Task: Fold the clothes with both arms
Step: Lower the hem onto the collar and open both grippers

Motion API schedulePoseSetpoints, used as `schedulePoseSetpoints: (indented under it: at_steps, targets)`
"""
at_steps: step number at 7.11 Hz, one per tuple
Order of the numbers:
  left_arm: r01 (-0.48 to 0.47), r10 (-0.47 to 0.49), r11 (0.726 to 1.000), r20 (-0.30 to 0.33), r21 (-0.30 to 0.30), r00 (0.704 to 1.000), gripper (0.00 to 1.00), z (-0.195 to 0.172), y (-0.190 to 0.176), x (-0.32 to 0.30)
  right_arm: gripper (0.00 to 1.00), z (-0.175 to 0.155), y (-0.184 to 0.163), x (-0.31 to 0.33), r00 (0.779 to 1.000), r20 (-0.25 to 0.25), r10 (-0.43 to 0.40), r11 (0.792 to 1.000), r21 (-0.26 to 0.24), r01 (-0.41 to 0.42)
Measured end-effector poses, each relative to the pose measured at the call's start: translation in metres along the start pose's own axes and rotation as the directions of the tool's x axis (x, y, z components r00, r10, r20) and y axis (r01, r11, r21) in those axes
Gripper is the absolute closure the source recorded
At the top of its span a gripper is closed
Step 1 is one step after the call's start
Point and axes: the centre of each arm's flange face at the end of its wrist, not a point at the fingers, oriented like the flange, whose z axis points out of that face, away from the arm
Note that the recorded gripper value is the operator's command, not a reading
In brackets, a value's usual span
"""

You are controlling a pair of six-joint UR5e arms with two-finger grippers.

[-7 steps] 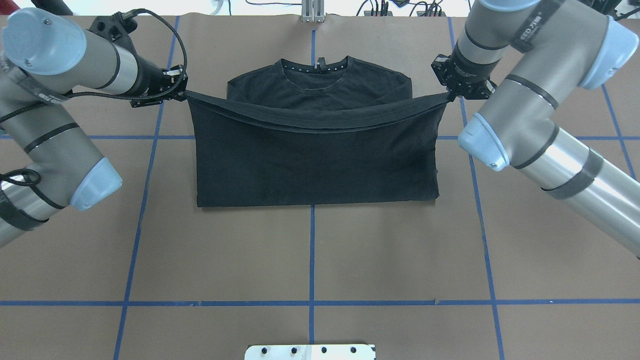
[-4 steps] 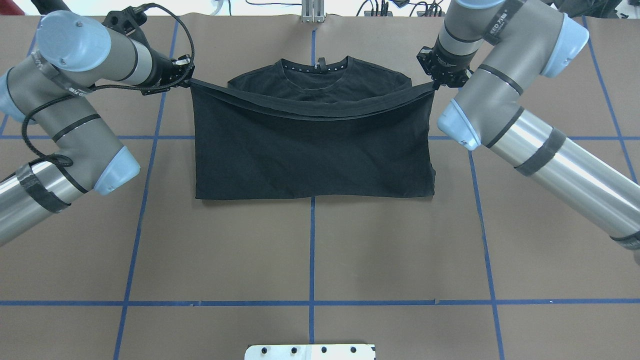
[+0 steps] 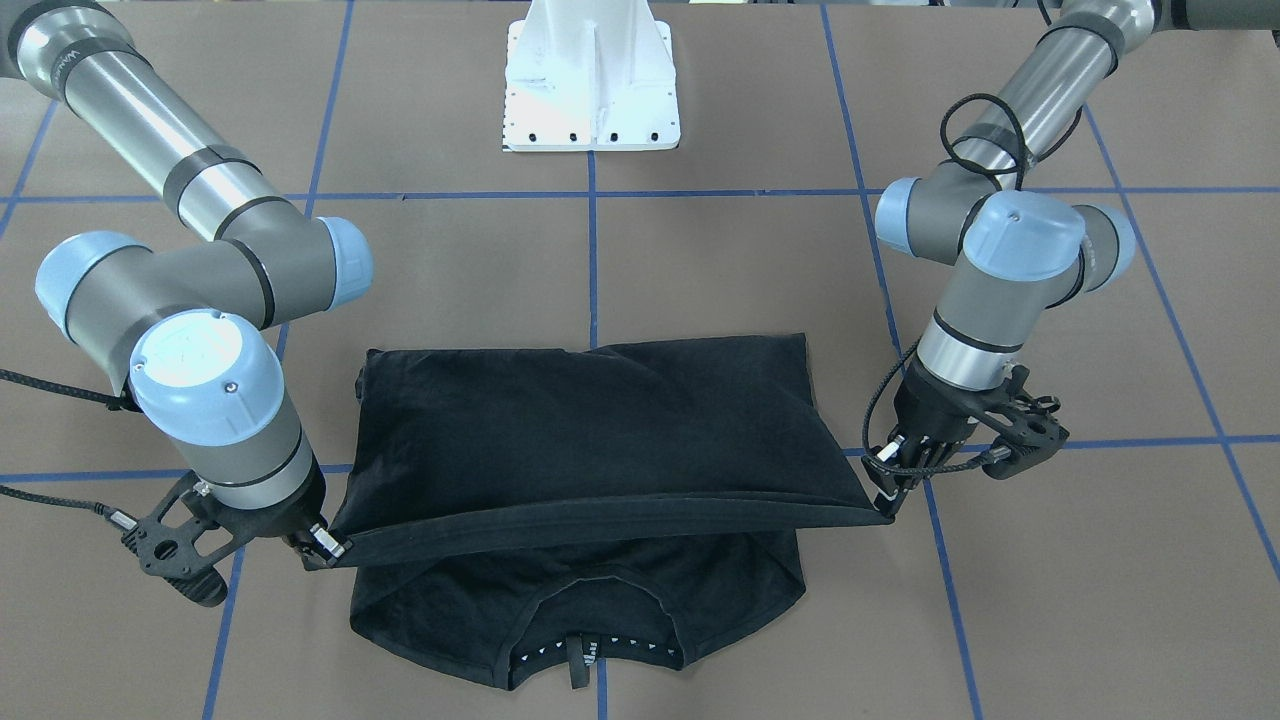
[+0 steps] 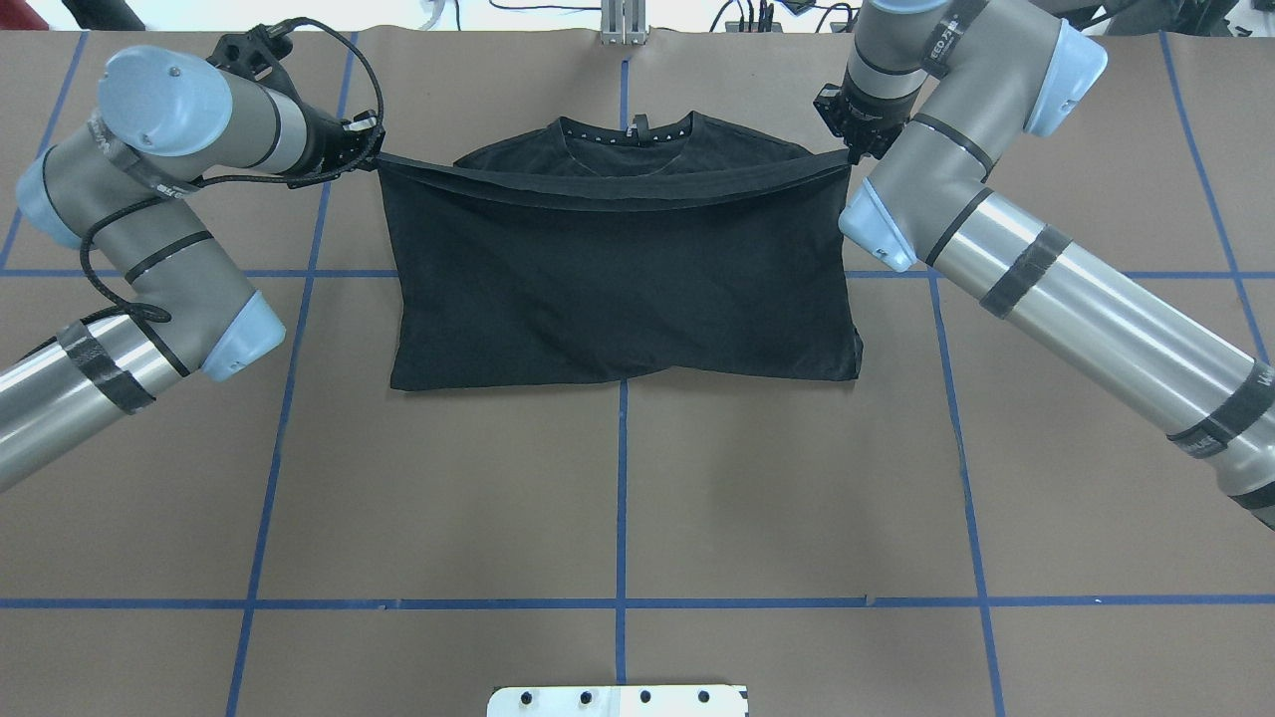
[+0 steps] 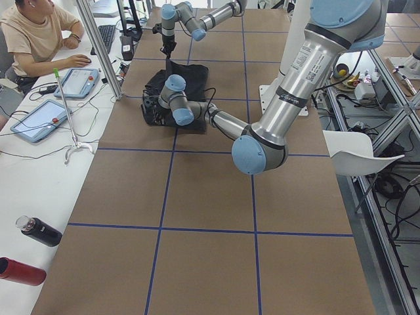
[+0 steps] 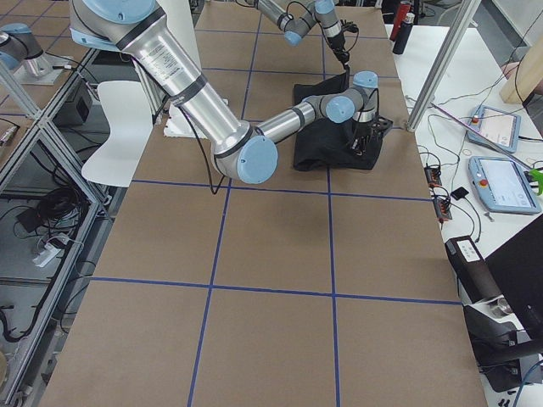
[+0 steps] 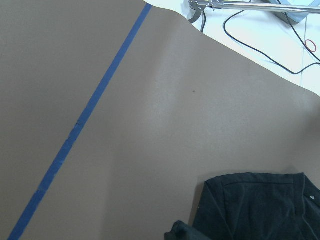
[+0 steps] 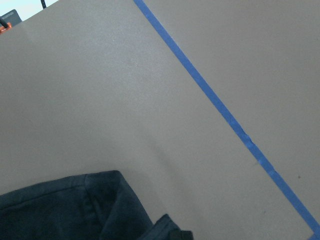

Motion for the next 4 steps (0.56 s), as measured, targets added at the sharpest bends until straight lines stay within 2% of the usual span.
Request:
schedulePoseSetpoints:
  at_steps: [3,4]
  targets:
    - [0.015,-0.015,1.0,-0.004,0.009,1.0,0.97,0.018,-0.005,-0.003,1.0,0.021,0.001,-0.002,1.0,-0.007,-0.013,1.0,0.026,0.013]
    - [0.016,-0.016,1.0,-0.005,0.01,1.0,0.88,0.023,-0.006,-0.005,1.0,0.025,0.003,-0.003,1.0,-0.008,-0.016,1.0,0.027,0.016]
